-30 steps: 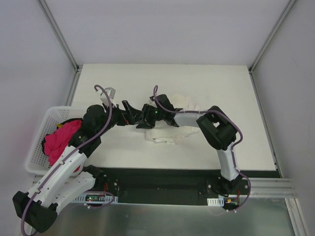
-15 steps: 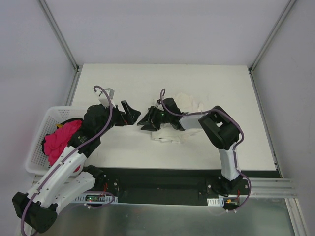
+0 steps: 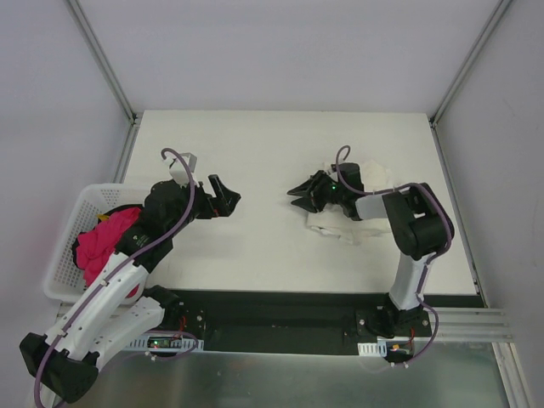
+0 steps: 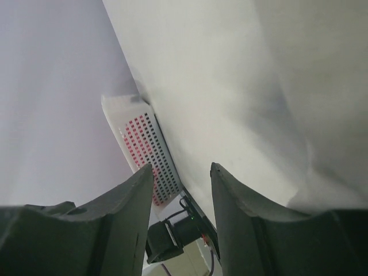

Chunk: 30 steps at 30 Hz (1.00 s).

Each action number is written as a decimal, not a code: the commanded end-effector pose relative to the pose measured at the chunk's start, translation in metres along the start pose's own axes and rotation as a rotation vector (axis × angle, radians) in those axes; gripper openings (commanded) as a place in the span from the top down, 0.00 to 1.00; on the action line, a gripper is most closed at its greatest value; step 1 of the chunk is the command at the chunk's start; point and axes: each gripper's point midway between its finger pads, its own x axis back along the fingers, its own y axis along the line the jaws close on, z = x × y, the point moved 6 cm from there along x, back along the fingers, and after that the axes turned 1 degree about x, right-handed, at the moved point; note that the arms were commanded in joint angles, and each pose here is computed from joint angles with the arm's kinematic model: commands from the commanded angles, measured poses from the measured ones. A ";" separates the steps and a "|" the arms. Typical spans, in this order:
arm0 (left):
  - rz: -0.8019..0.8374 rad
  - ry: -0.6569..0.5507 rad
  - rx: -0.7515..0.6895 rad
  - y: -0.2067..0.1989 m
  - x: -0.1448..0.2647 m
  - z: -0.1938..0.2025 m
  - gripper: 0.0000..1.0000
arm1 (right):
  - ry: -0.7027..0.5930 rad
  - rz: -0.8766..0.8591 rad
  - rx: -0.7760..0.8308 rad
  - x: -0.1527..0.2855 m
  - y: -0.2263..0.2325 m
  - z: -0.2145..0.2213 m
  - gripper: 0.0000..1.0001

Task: Fold and stack the t-shirts
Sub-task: Put the neatly folded tshirt into the corner of the board with the right arm

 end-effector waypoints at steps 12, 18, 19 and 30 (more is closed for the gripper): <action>0.000 -0.002 -0.039 -0.005 -0.006 -0.009 0.02 | -0.343 0.053 -0.158 0.113 -0.055 -0.067 0.52; 0.011 0.004 -0.046 -0.007 -0.006 -0.010 0.02 | -0.441 0.052 -0.202 0.151 -0.071 -0.066 0.52; 0.012 0.008 -0.046 -0.007 -0.007 -0.010 0.02 | -0.448 0.059 -0.212 0.155 -0.074 -0.064 0.52; 0.067 0.050 -0.015 -0.017 -0.013 -0.009 0.02 | -0.562 0.099 -0.211 0.211 -0.090 -0.051 0.50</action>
